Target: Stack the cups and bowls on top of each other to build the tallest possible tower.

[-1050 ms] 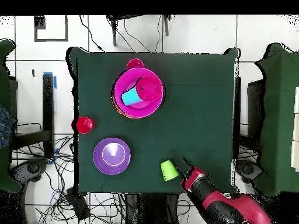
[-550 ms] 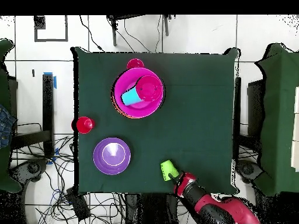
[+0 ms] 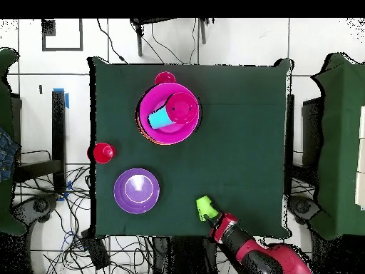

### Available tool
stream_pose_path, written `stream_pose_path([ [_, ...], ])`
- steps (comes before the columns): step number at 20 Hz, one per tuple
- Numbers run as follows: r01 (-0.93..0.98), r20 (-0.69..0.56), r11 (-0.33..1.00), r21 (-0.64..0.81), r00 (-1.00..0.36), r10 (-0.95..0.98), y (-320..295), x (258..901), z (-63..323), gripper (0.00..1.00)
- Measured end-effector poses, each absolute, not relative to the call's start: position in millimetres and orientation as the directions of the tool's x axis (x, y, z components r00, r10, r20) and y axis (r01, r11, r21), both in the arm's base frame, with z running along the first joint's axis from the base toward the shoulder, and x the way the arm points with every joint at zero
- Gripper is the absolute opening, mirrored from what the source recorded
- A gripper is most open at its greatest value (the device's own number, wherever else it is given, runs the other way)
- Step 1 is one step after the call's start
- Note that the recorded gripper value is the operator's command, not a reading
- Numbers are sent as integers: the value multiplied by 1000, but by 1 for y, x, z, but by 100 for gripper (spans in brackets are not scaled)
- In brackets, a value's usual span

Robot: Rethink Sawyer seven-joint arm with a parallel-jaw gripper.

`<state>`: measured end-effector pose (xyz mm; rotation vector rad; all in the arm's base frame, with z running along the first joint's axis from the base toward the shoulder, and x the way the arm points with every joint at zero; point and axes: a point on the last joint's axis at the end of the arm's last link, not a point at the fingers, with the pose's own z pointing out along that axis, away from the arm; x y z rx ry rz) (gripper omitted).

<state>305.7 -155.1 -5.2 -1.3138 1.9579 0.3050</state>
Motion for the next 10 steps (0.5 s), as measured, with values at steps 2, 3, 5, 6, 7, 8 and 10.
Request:
stream_pose_path([
  [2,-868,-690,449,-210,-194,-697,-160,305,-8,100],
  [3,-868,-689,449,-213,-192,-699,-160,305,-9,100],
  [5,-868,-685,444,-222,-185,-704,-163,304,-11,100],
  [6,-869,-682,439,-228,-179,-709,-164,303,-12,100],
  [7,-870,-678,433,-236,-171,-714,-165,302,-13,100],
  [8,-872,-674,425,-245,-162,-721,-167,302,-14,100],
  [10,-874,-666,408,-265,-140,-732,-169,301,-14,100],
])
